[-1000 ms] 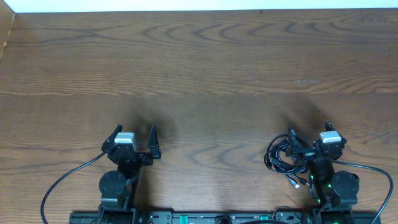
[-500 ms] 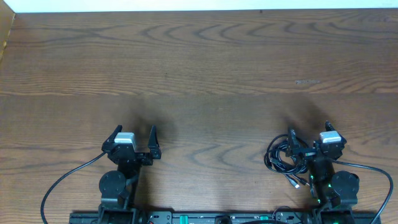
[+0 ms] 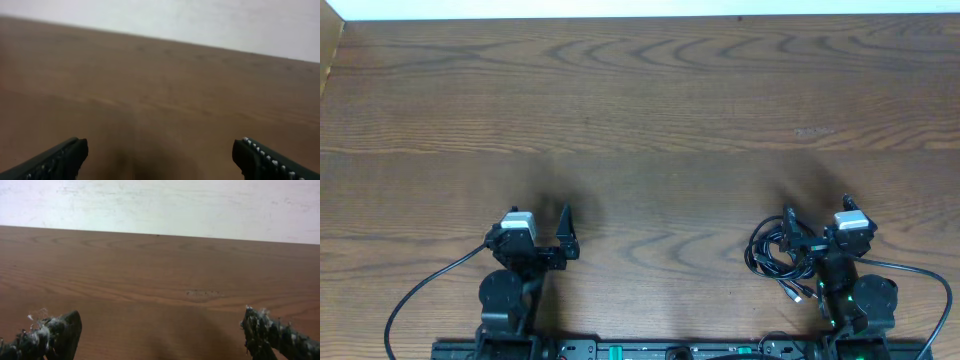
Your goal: Untangle cables
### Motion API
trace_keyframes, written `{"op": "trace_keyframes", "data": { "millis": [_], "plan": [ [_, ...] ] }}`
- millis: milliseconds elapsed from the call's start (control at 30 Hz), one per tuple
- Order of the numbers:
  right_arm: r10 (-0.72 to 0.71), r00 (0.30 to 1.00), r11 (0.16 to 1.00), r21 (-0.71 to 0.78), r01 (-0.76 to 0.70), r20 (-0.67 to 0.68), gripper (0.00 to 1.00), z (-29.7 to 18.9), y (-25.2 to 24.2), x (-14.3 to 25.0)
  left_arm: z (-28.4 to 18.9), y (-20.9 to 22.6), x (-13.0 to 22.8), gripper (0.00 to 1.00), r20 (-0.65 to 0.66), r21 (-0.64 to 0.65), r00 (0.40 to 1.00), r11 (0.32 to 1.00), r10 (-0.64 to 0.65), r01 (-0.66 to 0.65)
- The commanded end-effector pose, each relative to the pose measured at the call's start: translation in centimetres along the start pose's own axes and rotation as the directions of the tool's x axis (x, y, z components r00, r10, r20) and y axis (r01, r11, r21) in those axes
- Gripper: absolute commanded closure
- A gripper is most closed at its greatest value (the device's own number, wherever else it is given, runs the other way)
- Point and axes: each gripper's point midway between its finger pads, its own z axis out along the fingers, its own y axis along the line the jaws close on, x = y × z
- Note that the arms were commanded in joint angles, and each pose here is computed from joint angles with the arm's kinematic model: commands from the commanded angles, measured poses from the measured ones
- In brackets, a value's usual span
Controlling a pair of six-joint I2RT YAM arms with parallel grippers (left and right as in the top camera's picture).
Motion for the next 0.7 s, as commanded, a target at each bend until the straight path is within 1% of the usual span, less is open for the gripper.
{"op": "trace_keyframes", "data": {
  "millis": [0, 167, 333, 467, 667],
  "plan": [
    [-0.015, 1.0, 1.0, -0.004, 0.015, 0.004, 0.01, 0.0, 0.1, -0.1, -0.5, -0.1, -0.8, 0.02, -0.02, -0.009, 0.997, 0.998, -0.07, 0.07],
    [-0.015, 1.0, 1.0, -0.005, 0.015, 0.004, 0.01, 0.0, 0.2, -0.1, -1.7, -0.7, -3.2, 0.02, -0.07, -0.012, 0.994, 0.996, -0.085, 0.085],
    [-0.015, 1.0, 1.0, -0.005, 0.015, 0.004, 0.01, 0.0, 0.2, -0.1, -3.3, -1.3, -5.2, 0.02, -0.149, -0.021, 0.985, 0.996, -0.088, 0.085],
    [-0.015, 1.0, 1.0, -0.004, 0.015, 0.004, 0.01, 0.0, 0.1, -0.1, -4.6, -2.4, -6.4, 0.02, -0.225, 0.005, 0.97, 0.996, -0.09, 0.094],
    [-0.015, 1.0, 1.0, -0.005, 0.015, 0.004, 0.01, 0.0, 0.2, -0.1, -6.5, -3.1, -7.8, 0.02, -0.319, -0.002, 0.943, 0.995, -0.096, 0.101]
  ]
}}
